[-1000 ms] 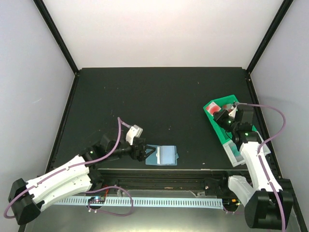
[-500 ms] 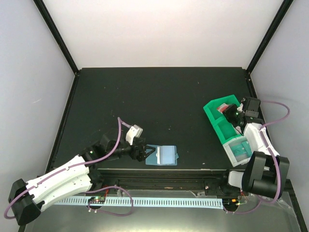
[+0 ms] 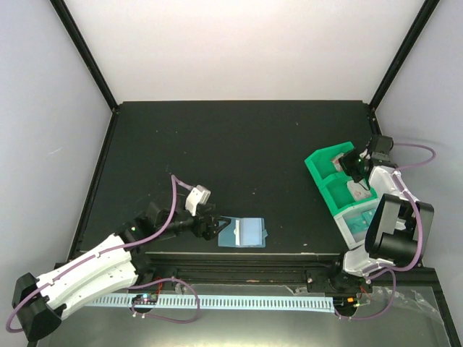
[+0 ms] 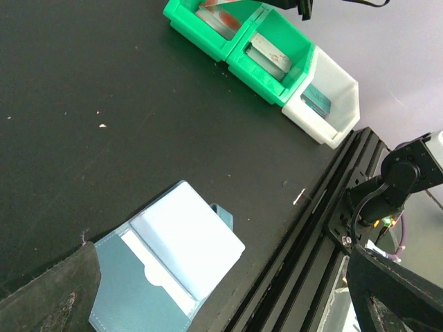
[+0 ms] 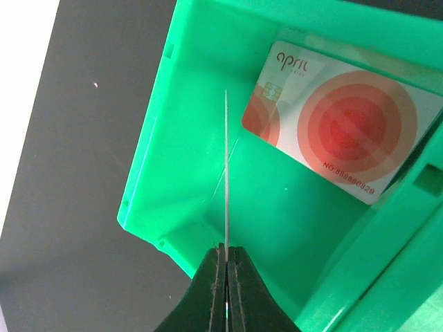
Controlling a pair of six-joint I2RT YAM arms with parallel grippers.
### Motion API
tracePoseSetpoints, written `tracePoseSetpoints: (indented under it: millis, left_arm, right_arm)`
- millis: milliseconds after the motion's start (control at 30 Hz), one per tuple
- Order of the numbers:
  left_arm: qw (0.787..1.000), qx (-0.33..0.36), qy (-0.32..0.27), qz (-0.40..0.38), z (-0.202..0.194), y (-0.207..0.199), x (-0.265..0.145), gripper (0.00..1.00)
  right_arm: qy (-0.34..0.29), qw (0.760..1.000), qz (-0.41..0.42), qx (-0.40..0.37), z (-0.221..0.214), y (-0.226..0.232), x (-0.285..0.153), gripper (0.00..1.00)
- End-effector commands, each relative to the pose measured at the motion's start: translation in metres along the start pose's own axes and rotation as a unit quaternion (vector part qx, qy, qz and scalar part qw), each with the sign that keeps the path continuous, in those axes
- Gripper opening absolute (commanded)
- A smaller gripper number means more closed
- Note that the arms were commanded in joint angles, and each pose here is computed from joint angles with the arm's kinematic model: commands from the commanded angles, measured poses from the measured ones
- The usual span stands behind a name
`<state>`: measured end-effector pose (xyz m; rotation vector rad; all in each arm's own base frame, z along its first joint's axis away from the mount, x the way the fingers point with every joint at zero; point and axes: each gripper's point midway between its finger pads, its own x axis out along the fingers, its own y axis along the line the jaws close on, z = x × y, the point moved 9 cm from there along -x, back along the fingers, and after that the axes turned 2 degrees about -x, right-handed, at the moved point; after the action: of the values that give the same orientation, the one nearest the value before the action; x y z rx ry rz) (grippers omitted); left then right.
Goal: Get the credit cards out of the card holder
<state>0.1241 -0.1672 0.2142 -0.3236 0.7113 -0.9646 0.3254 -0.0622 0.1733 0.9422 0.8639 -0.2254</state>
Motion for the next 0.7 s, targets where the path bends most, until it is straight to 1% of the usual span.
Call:
tracePoseSetpoints:
  millis: [0,167,367,567,667]
  left_arm:
    - [0.999,0.016,-0.035,-0.001,0.014,-0.006,-0.008,0.99]
    - [0.999,0.014,-0.038,-0.001,0.015,-0.004,-0.008,0.99]
    - [1.000,0.008,-0.028,-0.003,0.012,-0.001,-0.004,0.99]
    - [1.000,0.007,-0.029,0.000,0.012,0.001,-0.005,0.99]
    - [0.999,0.005,-0.032,-0.001,0.013,0.002,-0.005,0.99]
  right_arm:
    - [-0.013,1.000,-0.021,-0.005,0.012,0.001,0.000,0.01]
    - [-0.007,1.000,-0.023,0.003,0.015,-0.002,0.007,0.01]
    - [-0.002,1.000,-0.027,0.008,0.016,-0.005,0.014,0.01]
    - [0.001,1.000,-0.012,0.016,0.021,-0.004,0.021,0.01]
    - [0.009,1.000,0.011,0.016,0.023,-0.003,0.026,0.01]
